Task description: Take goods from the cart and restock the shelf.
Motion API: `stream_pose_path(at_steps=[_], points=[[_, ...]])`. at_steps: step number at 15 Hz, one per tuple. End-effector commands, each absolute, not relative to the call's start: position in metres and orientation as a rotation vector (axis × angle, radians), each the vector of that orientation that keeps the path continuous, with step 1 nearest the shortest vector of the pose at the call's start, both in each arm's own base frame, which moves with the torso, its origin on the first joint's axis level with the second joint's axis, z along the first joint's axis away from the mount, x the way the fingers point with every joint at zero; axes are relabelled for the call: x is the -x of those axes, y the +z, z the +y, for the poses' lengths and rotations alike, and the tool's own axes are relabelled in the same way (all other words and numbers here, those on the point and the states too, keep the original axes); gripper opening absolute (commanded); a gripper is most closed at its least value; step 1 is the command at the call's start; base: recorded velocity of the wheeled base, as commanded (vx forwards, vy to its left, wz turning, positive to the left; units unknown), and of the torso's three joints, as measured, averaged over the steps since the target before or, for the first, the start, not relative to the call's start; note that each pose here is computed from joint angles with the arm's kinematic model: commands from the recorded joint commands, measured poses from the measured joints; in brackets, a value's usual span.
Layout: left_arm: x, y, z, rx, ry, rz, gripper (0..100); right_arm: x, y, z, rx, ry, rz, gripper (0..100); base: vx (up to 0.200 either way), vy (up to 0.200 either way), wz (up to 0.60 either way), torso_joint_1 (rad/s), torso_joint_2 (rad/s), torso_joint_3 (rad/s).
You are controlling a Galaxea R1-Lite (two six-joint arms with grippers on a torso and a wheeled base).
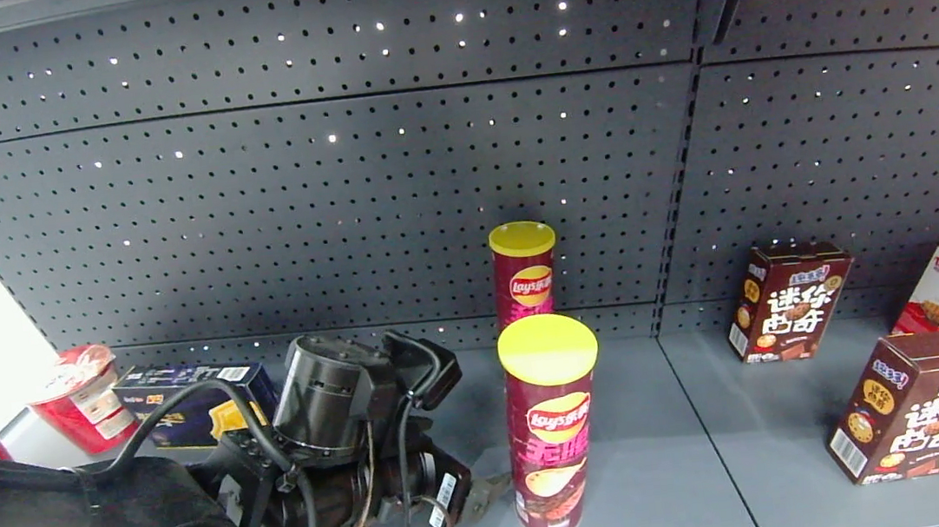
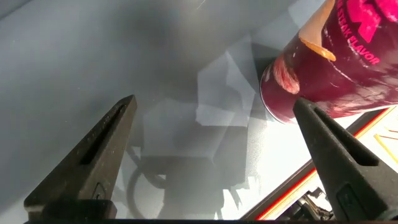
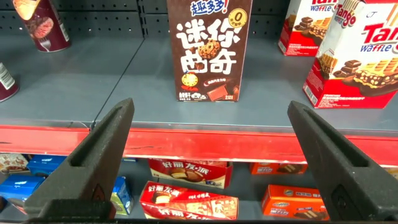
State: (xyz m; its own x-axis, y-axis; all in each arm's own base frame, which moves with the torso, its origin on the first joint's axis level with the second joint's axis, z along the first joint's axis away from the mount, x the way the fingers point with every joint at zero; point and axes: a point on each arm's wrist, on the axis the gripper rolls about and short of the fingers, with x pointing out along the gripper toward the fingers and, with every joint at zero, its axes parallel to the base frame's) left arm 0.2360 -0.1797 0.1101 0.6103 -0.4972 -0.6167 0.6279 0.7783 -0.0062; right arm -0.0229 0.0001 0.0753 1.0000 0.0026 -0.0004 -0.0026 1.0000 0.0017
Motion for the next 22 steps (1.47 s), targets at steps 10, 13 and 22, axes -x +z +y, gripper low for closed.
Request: stream_pose_path(at_steps=[10,13,22], points=[[-0.214,0.175,-0.128,-0.103,-0.5,0.433,100,0.023,0.075,0.0,-0.002,0.003,0.002,100,0.0,0.0,0.0,0.0,0.0,0.0],[-0.168,0.2,-0.091,-0.052,-0.454,0.339,100,0.023,0.075,0.0,-0.002,0.003,0.002,100,0.0,0.0,0.0,0.0,0.0,0.0],[-0.012,0.163,0.001,0.008,-0.001,0.102,100,0.023,0.075,0.0,-0.002,0.003,0.002,100,0.0,0.0,0.0,0.0,0.0,0.0]])
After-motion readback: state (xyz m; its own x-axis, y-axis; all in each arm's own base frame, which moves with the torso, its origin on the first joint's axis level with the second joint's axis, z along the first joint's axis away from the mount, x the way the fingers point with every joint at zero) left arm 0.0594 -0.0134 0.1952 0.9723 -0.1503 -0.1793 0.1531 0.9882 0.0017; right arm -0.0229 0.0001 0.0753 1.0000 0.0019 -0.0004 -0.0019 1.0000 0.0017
